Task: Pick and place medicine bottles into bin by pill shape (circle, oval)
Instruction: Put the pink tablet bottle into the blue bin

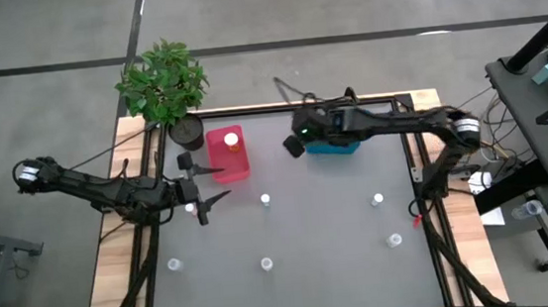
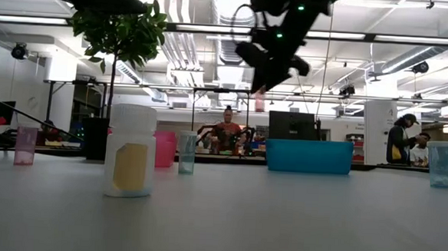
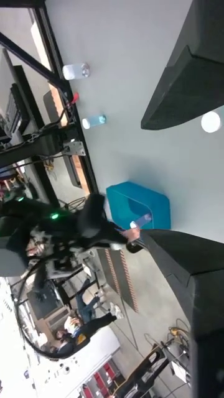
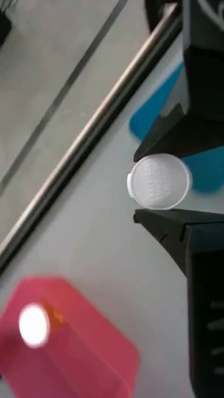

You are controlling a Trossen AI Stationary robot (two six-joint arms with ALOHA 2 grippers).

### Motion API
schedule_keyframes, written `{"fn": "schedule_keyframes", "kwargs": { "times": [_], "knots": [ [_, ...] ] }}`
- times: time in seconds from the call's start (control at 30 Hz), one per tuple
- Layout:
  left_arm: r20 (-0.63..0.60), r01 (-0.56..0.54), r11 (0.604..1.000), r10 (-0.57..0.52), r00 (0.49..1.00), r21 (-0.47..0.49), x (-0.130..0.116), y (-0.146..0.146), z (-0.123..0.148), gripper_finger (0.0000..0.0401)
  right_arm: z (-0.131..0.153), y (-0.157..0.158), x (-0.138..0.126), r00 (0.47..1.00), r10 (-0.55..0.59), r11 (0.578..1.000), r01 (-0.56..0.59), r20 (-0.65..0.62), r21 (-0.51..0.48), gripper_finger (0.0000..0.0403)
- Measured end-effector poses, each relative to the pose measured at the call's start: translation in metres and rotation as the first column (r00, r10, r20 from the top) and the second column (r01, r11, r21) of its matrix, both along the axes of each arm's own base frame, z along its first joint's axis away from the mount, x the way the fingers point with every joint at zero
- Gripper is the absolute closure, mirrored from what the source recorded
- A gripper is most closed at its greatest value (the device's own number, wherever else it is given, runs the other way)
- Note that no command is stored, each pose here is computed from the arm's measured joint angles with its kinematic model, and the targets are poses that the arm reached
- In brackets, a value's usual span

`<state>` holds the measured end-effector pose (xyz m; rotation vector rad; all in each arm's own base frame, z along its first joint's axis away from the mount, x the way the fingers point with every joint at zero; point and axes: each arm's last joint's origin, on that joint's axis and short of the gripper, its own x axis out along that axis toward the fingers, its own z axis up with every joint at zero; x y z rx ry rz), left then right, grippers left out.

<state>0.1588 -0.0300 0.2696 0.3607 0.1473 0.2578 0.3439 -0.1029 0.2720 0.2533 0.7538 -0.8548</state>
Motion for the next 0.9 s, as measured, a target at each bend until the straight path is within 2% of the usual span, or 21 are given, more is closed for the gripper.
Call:
{"fn": "schedule_keyframes", "kwargs": {
  "times": [0.13, 0.23, 0.4, 0.57, 0.9],
  "knots": [
    [0.002, 0.0, 1.0, 0.0, 1.0, -0.001, 0.0, 0.0, 0.0, 0.0145, -0.003, -0.009, -0.035, 0.995, -0.086, 0.996, 0.085, 0.044, 0.016, 0.0298],
    [0.003, 0.0, 1.0, 0.0, 1.0, -0.001, 0.0, 0.0, 0.0, 0.0145, -0.016, -0.018, -0.058, 0.983, -0.15, 0.989, 0.148, 0.103, 0.029, 0.0298],
    [0.008, 0.0, 1.0, 0.0, 1.0, -0.002, 0.001, 0.0, 0.0, 0.0145, -0.046, -0.029, -0.078, 0.962, -0.211, 0.976, 0.198, 0.173, 0.088, 0.0298],
    [0.007, 0.0, 1.0, 0.0, 1.0, 0.001, 0.003, -0.001, 0.0, 0.0145, -0.066, -0.034, -0.073, 0.959, -0.229, 0.971, 0.214, 0.164, 0.102, 0.0298],
    [0.0, 0.001, 1.0, -0.001, 1.0, 0.007, 0.004, -0.001, -0.001, 0.0145, -0.097, -0.043, -0.047, 0.966, -0.246, 0.963, 0.234, 0.08, 0.131, 0.0298]
  ]
}}
